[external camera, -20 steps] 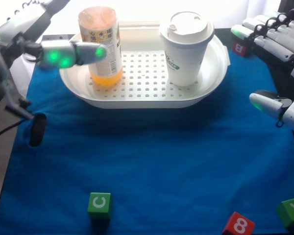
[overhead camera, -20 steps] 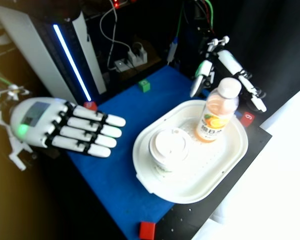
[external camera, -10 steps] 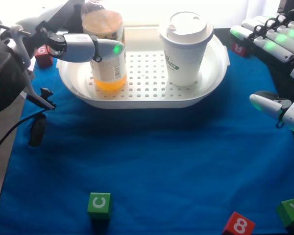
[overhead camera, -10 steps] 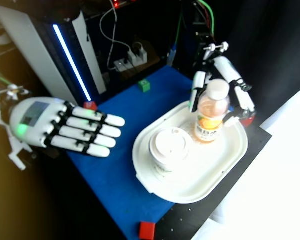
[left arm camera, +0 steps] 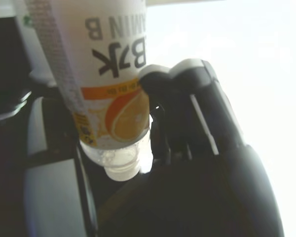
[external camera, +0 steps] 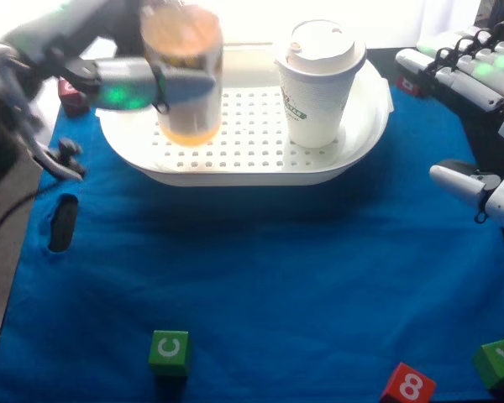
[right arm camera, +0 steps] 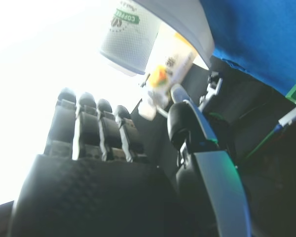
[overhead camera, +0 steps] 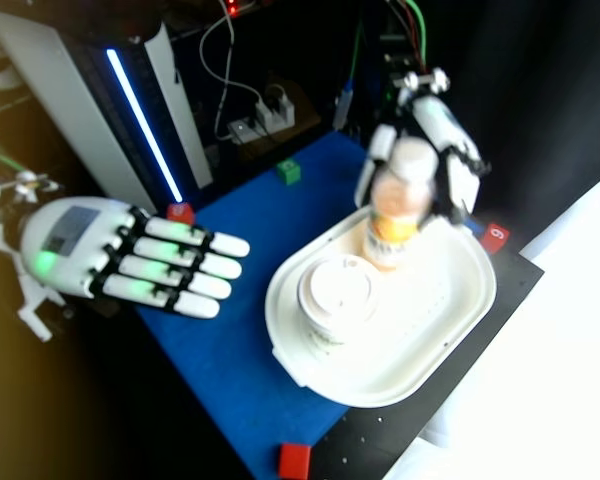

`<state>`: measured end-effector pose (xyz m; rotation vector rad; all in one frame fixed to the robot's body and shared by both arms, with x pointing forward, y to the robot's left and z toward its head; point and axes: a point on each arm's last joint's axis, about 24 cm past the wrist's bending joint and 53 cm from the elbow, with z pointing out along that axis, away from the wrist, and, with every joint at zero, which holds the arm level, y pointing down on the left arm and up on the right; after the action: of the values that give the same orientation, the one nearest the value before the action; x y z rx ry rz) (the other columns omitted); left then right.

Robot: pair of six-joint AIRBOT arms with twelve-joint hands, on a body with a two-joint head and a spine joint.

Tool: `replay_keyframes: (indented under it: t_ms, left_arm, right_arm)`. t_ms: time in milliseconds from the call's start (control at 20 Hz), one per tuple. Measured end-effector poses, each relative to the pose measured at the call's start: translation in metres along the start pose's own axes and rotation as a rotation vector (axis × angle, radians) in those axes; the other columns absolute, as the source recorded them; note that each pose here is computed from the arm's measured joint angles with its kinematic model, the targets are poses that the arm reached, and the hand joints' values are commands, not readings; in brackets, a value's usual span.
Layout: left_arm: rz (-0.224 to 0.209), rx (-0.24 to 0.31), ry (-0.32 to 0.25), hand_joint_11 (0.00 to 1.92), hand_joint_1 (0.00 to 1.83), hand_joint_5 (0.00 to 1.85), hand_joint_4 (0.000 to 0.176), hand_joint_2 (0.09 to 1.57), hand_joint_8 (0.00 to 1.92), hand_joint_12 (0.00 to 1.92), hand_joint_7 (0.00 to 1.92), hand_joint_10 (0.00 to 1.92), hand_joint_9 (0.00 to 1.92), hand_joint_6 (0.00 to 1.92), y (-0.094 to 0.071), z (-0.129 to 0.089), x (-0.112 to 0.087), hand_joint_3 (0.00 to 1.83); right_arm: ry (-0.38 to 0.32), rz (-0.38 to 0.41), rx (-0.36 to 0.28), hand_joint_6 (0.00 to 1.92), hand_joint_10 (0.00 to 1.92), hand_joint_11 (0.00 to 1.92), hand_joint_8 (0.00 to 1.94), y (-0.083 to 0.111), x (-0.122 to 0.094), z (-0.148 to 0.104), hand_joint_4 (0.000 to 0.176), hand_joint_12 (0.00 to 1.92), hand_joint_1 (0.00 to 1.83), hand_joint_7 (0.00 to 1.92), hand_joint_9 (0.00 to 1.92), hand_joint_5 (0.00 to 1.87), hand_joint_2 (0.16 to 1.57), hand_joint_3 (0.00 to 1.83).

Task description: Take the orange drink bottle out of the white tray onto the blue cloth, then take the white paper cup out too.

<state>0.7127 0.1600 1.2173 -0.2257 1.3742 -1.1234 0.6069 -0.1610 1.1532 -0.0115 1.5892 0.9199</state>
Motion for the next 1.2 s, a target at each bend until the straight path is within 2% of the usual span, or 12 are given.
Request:
replay_keyframes:
  t_ms: [50, 100, 350, 450, 550, 600, 650, 800, 900, 950, 1100, 1200]
  left_arm:
    - [0.009, 0.039, -0.021, 0.39, 0.96, 0.75, 0.117, 1.24, 1.25, 1.92, 0.56, 1.46, 0.49, 1.33, -0.012, -0.003, -0.008, 0.0]
    - [0.016, 0.087, -0.047, 0.68, 1.11, 0.69, 0.0, 1.25, 1.4, 1.8, 0.75, 1.44, 0.72, 1.31, -0.027, -0.008, -0.017, 0.0]
    - [0.003, 0.18, -0.032, 0.97, 1.2, 0.68, 0.0, 1.22, 1.37, 1.65, 0.89, 1.35, 0.99, 1.25, -0.055, -0.05, -0.003, 0.0]
    - [-0.01, 0.198, -0.013, 0.91, 0.91, 0.7, 0.126, 1.25, 1.14, 1.67, 0.83, 1.36, 0.92, 1.4, -0.063, -0.066, 0.006, 0.0]
    - [-0.036, 0.218, -0.024, 0.92, 0.89, 0.71, 0.155, 1.25, 0.96, 1.58, 0.77, 1.27, 0.9, 1.39, -0.07, -0.078, 0.007, 0.0]
    - [-0.053, 0.219, -0.025, 0.92, 0.9, 0.7, 0.133, 1.25, 0.92, 1.55, 0.77, 1.24, 0.91, 1.4, -0.069, -0.082, 0.007, 0.0]
    - [-0.058, 0.208, -0.012, 0.88, 1.09, 0.65, 0.0, 1.26, 1.3, 1.48, 0.79, 1.18, 0.86, 1.39, -0.065, -0.085, 0.011, 0.01]
    - [-0.084, 0.127, 0.043, 0.8, 0.93, 0.66, 0.041, 1.28, 0.94, 1.57, 0.69, 1.23, 0.8, 1.46, -0.042, -0.085, 0.03, 0.0]
    - [-0.097, 0.074, 0.076, 0.67, 0.96, 0.65, 0.0, 1.29, 1.03, 1.82, 0.71, 1.4, 0.73, 1.47, -0.027, -0.086, 0.043, 0.0]
    - [-0.127, 0.016, 0.126, 0.52, 0.88, 0.48, 0.0, 1.21, 0.95, 1.83, 0.63, 1.38, 0.56, 0.67, -0.008, -0.089, 0.063, 0.0]
    - [-0.161, -0.054, 0.165, 0.02, 0.73, 0.32, 0.0, 1.19, 0.34, 1.63, 0.39, 0.92, 0.18, 0.22, 0.01, -0.1, 0.078, 0.0]
    - [-0.158, -0.061, 0.155, 0.0, 0.61, 0.14, 0.097, 1.13, 0.03, 0.85, 0.08, 0.21, 0.01, 0.04, 0.013, -0.103, 0.075, 0.0]
  right_arm:
    - [0.001, 0.0, 0.0, 0.0, 0.0, 0.0, 0.0, 0.0, 0.0, 0.0, 0.008, 0.0, 0.47, 0.0, 0.0, 0.0, 1.42, 0.0]
    - [0.001, 0.001, 0.002, 0.0, 0.0, 0.0, 0.0, -0.001, 0.001, 0.0, 0.015, 0.0, 0.48, 0.0, 0.0, 0.0, 1.42, 0.0]
    - [0.002, 0.01, 0.005, 0.0, 0.0, 0.0, 0.0, -0.001, 0.003, 0.0, 0.003, 0.0, 0.39, 0.0, 0.0, 0.0, 1.42, 0.0]
    - [0.003, 0.011, 0.005, 0.0, 0.0, 0.0, 0.0, -0.001, 0.004, 0.0, 0.007, 0.0, 0.43, 0.0, 0.0, 0.0, 1.42, 0.0]
    - [0.002, 0.015, 0.007, 0.0, 0.0, 0.0, 0.0, -0.001, 0.004, 0.001, 0.0, 0.0, 0.44, 0.0, 0.0, 0.0, 1.42, 0.0]
    - [0.001, 0.015, 0.006, 0.0, 0.0, 0.0, 0.0, -0.001, 0.004, 0.001, 0.0, 0.0, 0.44, 0.0, 0.0, 0.0, 1.42, 0.0]
    - [0.001, 0.016, 0.008, 0.0, 0.0, 0.0, 0.0, -0.001, 0.004, 0.001, 0.0, 0.0, 0.44, 0.0, 0.0, 0.0, 1.42, 0.0]
    - [-0.002, 0.019, 0.014, 0.0, 0.0, 0.0, 0.0, -0.003, 0.003, 0.001, 0.0, 0.0, 0.38, 0.0, 0.0, 0.0, 1.42, 0.0]
    - [-0.001, 0.02, 0.012, 0.0, 0.0, 0.0, 0.0, -0.002, 0.004, 0.001, 0.0, 0.0, 0.35, 0.0, 0.0, 0.0, 1.42, 0.0]
    - [-0.003, 0.024, 0.017, 0.0, 0.0, 0.0, 0.0, -0.003, 0.004, 0.001, 0.0, 0.0, 0.37, 0.0, 0.0, 0.0, 1.43, 0.0]
    - [-0.003, 0.024, 0.017, 0.0, 0.0, 0.0, 0.0, -0.003, 0.004, 0.001, 0.0, 0.0, 0.37, 0.0, 0.0, 0.0, 1.41, 0.0]
    - [-0.004, 0.023, 0.015, 0.0, 0.0, 0.0, 0.0, -0.003, 0.004, 0.001, 0.0, 0.0, 0.37, 0.0, 0.0, 0.0, 1.42, 0.0]
